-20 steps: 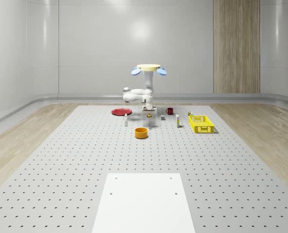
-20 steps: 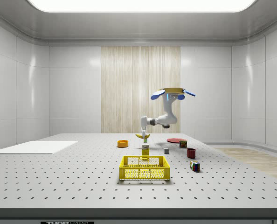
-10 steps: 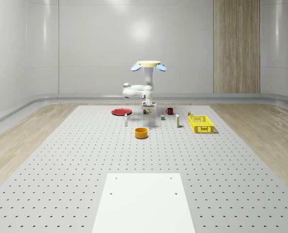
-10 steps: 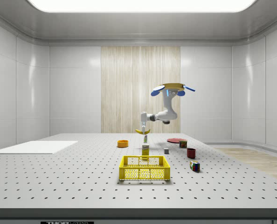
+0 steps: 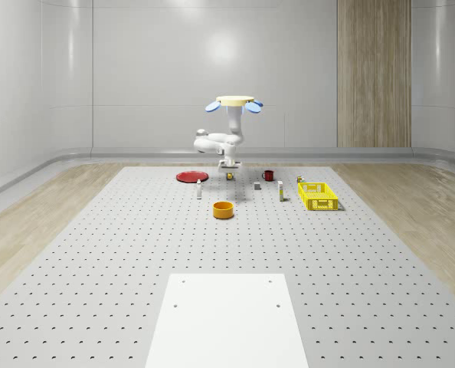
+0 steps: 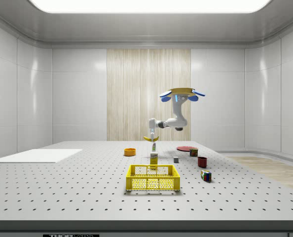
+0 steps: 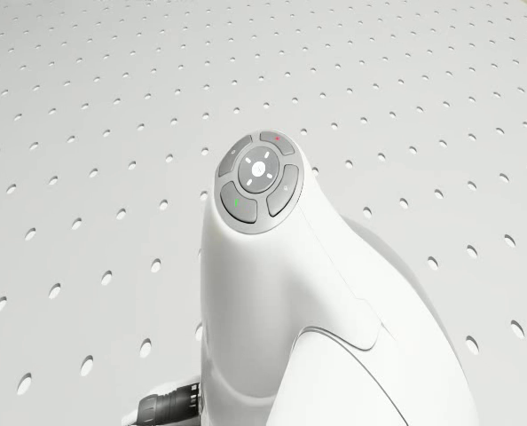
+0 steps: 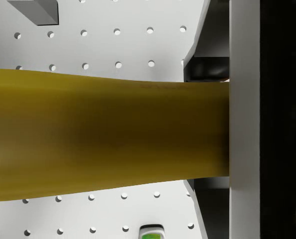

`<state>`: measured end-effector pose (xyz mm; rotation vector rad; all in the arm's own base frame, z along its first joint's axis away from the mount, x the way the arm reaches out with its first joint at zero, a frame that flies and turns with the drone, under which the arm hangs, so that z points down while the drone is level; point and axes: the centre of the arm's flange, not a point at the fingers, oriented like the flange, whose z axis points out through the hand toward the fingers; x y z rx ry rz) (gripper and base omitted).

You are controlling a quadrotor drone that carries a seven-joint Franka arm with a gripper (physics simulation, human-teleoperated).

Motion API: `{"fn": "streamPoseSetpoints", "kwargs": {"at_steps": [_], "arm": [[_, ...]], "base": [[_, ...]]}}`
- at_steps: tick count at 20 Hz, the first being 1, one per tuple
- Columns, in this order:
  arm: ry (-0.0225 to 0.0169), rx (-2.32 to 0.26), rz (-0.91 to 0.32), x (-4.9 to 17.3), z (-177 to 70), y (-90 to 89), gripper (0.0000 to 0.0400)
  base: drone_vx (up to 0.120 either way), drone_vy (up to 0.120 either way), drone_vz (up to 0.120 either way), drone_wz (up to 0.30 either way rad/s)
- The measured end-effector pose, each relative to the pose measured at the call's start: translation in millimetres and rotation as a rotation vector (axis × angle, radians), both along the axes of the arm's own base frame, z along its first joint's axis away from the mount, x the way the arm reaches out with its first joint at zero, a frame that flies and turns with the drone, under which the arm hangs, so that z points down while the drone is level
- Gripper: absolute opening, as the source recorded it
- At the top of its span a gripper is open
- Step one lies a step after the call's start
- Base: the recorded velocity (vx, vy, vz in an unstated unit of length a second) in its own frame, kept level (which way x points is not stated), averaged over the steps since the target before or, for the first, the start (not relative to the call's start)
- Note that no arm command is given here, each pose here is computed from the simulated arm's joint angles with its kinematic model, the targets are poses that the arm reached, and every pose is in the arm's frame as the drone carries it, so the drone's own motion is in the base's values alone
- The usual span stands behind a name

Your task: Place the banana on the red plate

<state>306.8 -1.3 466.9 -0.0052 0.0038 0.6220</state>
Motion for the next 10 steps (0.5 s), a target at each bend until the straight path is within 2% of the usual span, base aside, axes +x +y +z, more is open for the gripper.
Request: {"fn": "streamPoseSetpoints", "kwargs": {"at_steps": [10], "arm": [[0.0007, -0.001, -0.286, 0.1, -0.1, -0.1, 0.02]], "base": [[0.0, 0.0, 0.0, -0.3]]}}
